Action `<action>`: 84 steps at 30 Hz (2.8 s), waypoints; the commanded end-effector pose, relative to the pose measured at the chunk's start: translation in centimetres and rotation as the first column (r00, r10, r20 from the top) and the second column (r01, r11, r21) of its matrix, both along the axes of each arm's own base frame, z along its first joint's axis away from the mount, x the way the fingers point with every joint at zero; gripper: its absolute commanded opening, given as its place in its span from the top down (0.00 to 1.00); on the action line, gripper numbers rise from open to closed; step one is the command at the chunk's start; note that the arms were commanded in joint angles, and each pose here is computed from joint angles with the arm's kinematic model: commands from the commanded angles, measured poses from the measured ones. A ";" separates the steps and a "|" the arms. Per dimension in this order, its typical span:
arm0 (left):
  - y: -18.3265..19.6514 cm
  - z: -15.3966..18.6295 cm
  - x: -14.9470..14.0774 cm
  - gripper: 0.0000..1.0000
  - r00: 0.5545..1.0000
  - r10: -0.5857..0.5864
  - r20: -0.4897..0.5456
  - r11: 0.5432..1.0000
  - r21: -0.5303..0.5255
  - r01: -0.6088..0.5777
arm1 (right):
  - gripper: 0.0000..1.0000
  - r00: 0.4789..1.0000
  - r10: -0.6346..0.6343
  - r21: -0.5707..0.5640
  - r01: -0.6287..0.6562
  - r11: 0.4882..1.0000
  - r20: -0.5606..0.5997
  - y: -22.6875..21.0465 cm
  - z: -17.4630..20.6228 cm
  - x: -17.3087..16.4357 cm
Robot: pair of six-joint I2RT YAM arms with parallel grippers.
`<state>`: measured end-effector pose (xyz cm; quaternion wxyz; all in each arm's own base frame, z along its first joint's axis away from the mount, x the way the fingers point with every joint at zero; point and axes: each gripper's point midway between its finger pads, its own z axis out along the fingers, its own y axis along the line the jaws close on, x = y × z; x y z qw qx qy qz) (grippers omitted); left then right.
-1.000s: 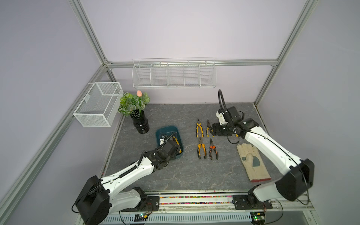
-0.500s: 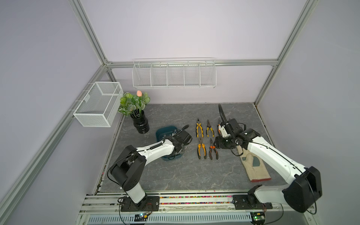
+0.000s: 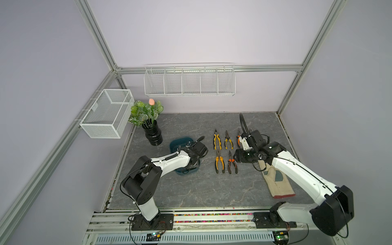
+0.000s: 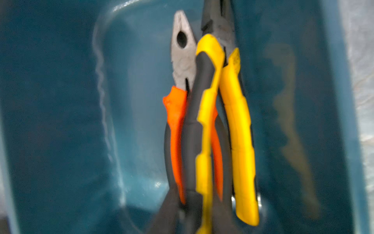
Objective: Take the pliers out of the storage box
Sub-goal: Place the pliers at the center of the board, then pick up the pliers from the storage box.
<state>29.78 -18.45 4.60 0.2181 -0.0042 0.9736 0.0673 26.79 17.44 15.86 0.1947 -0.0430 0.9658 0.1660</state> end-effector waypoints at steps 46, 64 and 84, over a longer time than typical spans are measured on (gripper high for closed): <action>0.9 16.7 -8.2 1.00 0.660 -0.241 0.712 0.954 0.048 0.297 | 0.45 0.975 0.221 0.070 -0.219 0.973 -0.024 18.3 2.7 2.0; 1.8 16.4 -9.4 1.00 0.441 -0.207 0.873 0.915 0.013 0.404 | 0.41 0.988 0.147 0.309 -0.125 0.943 -0.050 23.1 6.7 3.2; 1.2 17.1 -8.9 1.00 0.442 -0.253 0.860 0.923 0.078 0.377 | 0.38 0.995 0.032 0.137 -0.018 0.990 -0.096 23.6 2.2 6.2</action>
